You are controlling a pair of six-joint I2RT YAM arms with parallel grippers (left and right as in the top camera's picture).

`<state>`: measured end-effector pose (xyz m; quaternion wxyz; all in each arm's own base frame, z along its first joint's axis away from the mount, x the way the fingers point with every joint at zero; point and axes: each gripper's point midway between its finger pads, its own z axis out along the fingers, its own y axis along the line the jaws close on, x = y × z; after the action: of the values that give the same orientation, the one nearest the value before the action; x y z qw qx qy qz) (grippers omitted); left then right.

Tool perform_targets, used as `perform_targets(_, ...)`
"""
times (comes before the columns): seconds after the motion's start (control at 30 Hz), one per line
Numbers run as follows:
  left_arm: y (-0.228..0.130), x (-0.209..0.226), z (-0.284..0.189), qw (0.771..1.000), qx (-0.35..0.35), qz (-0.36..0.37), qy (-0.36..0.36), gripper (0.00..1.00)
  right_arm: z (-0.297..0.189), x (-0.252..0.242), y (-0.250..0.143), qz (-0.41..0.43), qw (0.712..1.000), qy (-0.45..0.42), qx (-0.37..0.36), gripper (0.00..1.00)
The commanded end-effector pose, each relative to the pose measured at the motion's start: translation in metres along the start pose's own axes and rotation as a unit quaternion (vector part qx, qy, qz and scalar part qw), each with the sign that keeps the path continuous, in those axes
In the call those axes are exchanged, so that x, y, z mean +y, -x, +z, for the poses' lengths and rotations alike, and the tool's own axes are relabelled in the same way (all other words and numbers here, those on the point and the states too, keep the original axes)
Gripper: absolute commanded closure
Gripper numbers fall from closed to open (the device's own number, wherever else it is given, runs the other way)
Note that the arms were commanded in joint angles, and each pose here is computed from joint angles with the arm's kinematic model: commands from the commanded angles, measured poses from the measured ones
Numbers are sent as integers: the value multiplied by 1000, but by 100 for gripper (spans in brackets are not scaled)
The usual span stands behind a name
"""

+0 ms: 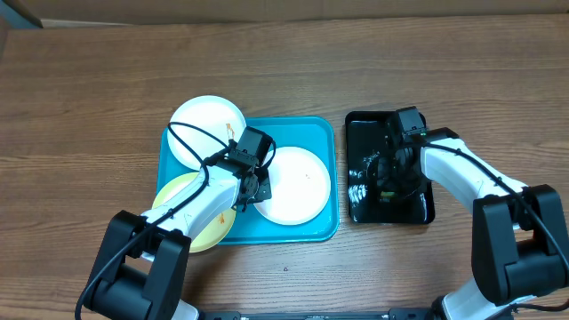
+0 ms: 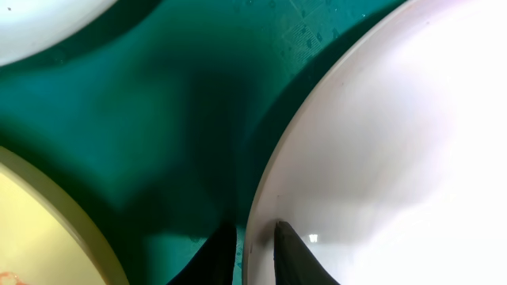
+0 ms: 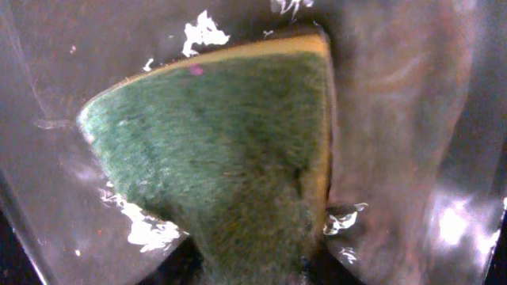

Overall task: Clean dirty plates on tray and stack at the side
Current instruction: 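Grasp the green sponge with the right gripper and lift it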

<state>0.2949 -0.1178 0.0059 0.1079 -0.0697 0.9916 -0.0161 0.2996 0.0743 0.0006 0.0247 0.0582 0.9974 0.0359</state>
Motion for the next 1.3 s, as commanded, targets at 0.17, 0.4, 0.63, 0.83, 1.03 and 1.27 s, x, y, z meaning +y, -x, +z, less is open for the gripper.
perform_targets(0.17,-5,5,5,1000,4,-2,16,80,-3,3,3,-3,1000,1,0,17)
perform_targets(0.4,-5,5,5,1000,4,-2,16,80,-13,10,37,-6,998,6,-61,14)
perform_targets(0.63,-5,5,5,1000,4,-2,16,80,1,9,45,-6,995,11,-101,26)
perform_targets(0.83,-5,5,5,1000,4,-2,16,80,-2,11,51,-5,994,14,-110,80)
perform_targets(1.03,-6,6,5,1000,5,-2,17,80,-28,15,58,-9,996,8,-94,19)
perform_targets(1.27,-6,6,5,1000,4,-8,19,86,-22,5,18,-3,1000,-11,-13,23)
